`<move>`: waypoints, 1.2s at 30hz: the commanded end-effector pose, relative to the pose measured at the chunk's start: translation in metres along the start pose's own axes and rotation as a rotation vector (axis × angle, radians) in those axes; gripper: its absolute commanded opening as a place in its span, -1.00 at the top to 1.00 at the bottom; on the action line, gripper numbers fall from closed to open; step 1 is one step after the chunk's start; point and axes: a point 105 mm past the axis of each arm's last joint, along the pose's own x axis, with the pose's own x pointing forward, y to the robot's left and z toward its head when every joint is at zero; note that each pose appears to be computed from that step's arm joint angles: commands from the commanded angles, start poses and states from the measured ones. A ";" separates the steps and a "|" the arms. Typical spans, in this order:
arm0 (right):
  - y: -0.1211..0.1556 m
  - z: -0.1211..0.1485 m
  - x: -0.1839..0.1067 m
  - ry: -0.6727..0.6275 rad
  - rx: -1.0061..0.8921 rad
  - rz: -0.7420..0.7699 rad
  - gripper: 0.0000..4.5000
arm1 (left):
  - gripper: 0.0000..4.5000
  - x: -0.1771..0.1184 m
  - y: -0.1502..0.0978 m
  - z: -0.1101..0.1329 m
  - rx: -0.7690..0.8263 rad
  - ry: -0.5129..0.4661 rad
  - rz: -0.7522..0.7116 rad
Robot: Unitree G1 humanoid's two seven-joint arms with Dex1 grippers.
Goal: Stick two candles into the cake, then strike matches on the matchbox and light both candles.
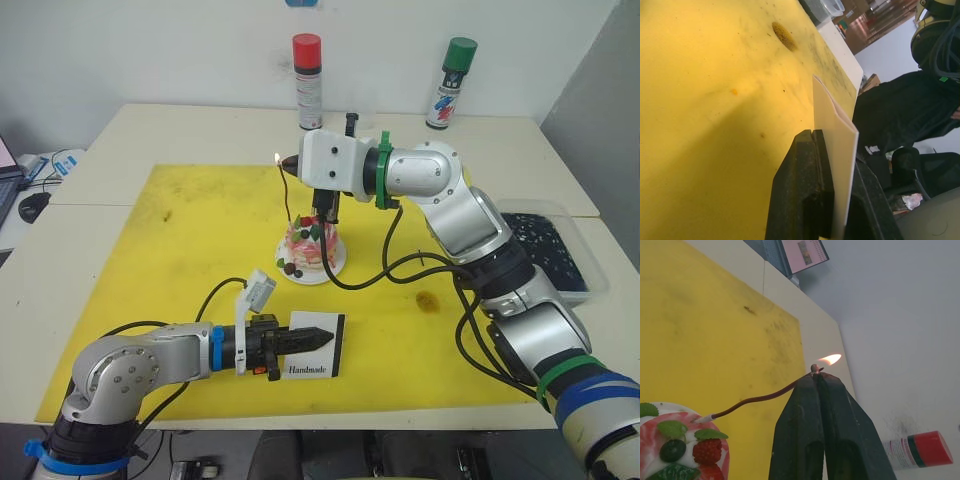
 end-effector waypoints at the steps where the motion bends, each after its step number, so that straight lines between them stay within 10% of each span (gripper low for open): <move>1: -0.013 0.013 -0.005 -0.038 -0.034 -0.037 0.99 | 1.00 0.000 -0.004 0.005 0.032 -0.013 -0.012; 22: -0.020 0.018 -0.010 -0.057 -0.018 -0.064 0.99 | 1.00 -0.001 -0.003 0.006 0.035 -0.014 -0.008; 36: -0.072 0.022 -0.055 -0.104 0.104 -0.283 0.99 | 1.00 -0.001 -0.002 0.006 0.029 -0.012 -0.014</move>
